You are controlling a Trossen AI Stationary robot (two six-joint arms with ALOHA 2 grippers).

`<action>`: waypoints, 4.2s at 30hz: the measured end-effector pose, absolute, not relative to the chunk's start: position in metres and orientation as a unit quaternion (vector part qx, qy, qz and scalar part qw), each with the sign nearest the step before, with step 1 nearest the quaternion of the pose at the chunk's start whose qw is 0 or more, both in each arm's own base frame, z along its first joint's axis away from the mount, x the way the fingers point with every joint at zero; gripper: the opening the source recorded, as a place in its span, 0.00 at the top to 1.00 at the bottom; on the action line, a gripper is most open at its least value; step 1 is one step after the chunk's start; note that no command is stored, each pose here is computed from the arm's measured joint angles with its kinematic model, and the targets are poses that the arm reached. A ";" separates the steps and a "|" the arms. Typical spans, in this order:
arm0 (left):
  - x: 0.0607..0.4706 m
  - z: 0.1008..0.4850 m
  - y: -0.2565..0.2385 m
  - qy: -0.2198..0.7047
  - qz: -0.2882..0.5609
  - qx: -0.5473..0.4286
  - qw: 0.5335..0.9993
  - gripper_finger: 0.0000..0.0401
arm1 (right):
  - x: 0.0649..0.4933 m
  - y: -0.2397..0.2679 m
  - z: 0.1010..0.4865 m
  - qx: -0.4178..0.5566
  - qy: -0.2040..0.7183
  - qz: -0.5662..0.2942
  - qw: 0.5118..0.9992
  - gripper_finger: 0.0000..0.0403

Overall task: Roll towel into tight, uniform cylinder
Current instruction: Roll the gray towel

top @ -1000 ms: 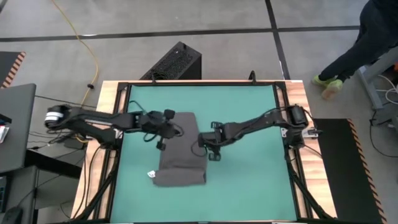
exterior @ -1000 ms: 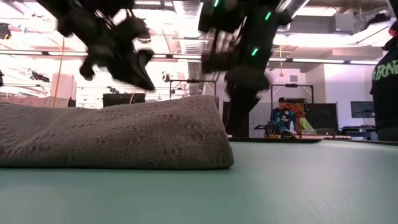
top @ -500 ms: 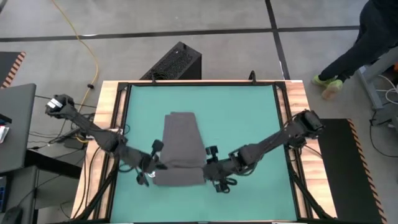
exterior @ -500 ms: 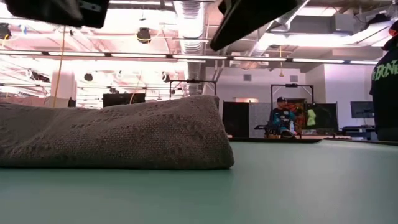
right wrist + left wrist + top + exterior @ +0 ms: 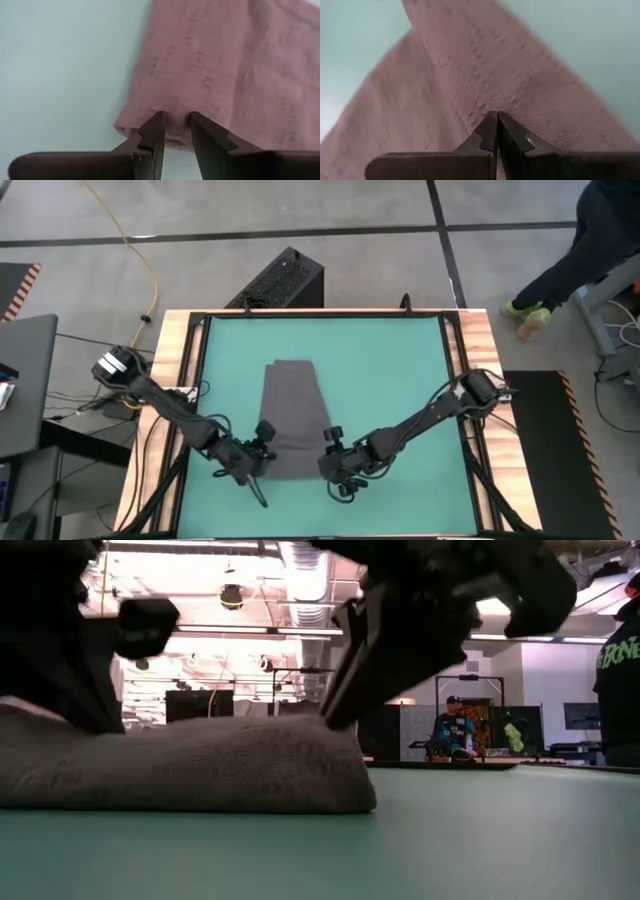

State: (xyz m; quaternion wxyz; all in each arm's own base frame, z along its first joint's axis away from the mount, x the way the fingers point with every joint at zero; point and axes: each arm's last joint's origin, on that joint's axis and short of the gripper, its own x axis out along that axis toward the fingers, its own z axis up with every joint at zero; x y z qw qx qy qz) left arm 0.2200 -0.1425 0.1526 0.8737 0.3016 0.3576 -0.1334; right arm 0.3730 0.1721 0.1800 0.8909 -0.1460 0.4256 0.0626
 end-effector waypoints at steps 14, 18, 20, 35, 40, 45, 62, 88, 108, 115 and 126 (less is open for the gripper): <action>0.242 0.146 -0.119 0.364 -0.162 0.275 0.875 1.00 | 0.364 0.175 0.179 -0.186 0.444 0.026 0.876 0.71; 0.244 0.146 -0.117 0.359 -0.162 0.276 0.877 1.00 | 0.351 0.181 0.213 -0.191 0.404 0.031 0.894 0.71; 0.246 0.147 -0.117 0.352 -0.170 0.273 0.879 1.00 | 0.347 0.189 0.215 -0.225 0.394 0.062 0.889 0.70; 0.250 0.148 -0.111 0.352 -0.169 0.256 0.884 1.00 | 0.353 0.218 0.183 -0.379 0.368 0.107 0.842 0.36; 0.249 0.148 -0.111 0.354 -0.169 0.253 0.885 1.00 | 0.356 0.220 0.169 -0.385 0.378 0.109 0.835 0.34; 0.249 0.148 -0.111 0.354 -0.172 0.252 0.884 1.00 | 0.359 0.212 0.163 -0.376 0.400 0.094 0.831 0.34; 0.249 0.148 -0.111 0.354 -0.173 0.256 0.883 1.00 | 0.362 0.195 0.150 -0.391 0.407 0.128 0.816 0.34; 0.249 0.148 -0.111 0.351 -0.182 0.246 0.885 1.00 | 0.366 0.194 0.126 -0.343 0.410 0.049 0.844 0.96; 0.249 0.152 -0.112 0.341 -0.195 0.251 0.885 1.00 | 0.357 0.159 0.222 0.039 0.378 -0.090 0.921 0.98; 0.248 0.152 -0.112 0.340 -0.207 0.243 0.885 1.00 | 0.365 0.148 0.194 0.134 0.450 -0.096 0.878 0.98; 0.248 0.152 -0.112 0.348 -0.202 0.236 0.884 1.00 | 0.359 0.147 0.198 0.170 0.458 -0.118 0.864 0.98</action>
